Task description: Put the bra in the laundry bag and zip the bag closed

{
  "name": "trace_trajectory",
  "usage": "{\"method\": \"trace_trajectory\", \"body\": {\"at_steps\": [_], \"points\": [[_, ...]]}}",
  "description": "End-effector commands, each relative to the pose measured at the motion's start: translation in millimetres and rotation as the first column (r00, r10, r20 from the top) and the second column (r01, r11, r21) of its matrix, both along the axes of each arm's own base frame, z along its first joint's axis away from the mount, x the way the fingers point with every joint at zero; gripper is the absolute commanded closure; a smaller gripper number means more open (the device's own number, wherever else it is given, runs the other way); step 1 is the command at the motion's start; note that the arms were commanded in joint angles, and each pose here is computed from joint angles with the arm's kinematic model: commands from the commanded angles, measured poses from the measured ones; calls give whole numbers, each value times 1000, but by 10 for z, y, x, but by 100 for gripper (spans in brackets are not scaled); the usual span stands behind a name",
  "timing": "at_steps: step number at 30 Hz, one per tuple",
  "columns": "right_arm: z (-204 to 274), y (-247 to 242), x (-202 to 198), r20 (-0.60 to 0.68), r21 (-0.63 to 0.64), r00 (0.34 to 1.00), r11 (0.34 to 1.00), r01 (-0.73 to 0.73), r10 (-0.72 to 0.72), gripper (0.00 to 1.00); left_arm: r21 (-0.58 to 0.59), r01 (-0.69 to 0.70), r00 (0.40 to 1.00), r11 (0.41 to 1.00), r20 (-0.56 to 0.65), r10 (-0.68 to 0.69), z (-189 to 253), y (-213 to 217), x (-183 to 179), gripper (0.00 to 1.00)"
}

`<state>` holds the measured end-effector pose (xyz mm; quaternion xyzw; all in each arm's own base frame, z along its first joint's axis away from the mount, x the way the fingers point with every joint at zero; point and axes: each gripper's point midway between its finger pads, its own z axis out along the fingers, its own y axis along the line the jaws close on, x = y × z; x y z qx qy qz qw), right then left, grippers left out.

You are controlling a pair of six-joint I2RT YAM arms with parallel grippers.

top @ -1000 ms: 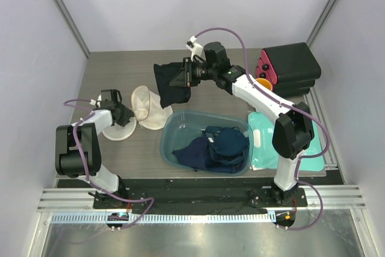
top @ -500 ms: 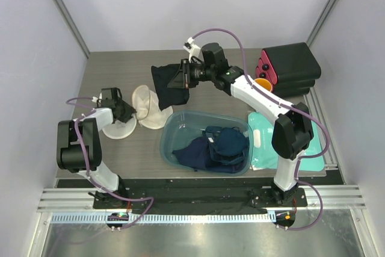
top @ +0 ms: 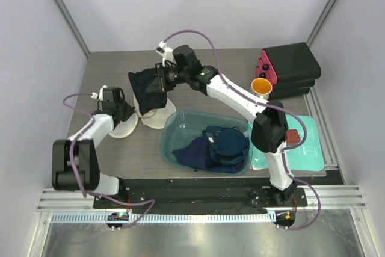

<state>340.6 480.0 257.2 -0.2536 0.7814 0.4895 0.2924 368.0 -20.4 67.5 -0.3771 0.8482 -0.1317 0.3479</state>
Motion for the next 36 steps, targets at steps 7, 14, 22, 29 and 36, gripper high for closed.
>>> {"method": "trace_trajectory", "body": {"at_steps": [7,14,22,29,36], "points": [[-223,314,393,108,-90,980,980,175,-165,99,60,33,988,998,147,-42,509,-47,-266,100],[-782,302,501,104,-227,973,948,225,-206,99,50,101,977,994,183,-109,658,-157,-264,100],[-1093,283,482,171,-317,981,937,146,-95,99,26,189,953,982,236,-190,858,-315,-239,100],[-1380,413,306,65,-305,997,951,48,-29,99,23,271,926,962,267,-267,995,-478,-182,100],[-1657,630,485,39,-248,998,967,62,-54,98,9,344,906,939,258,-334,1003,-653,-210,100]]}}
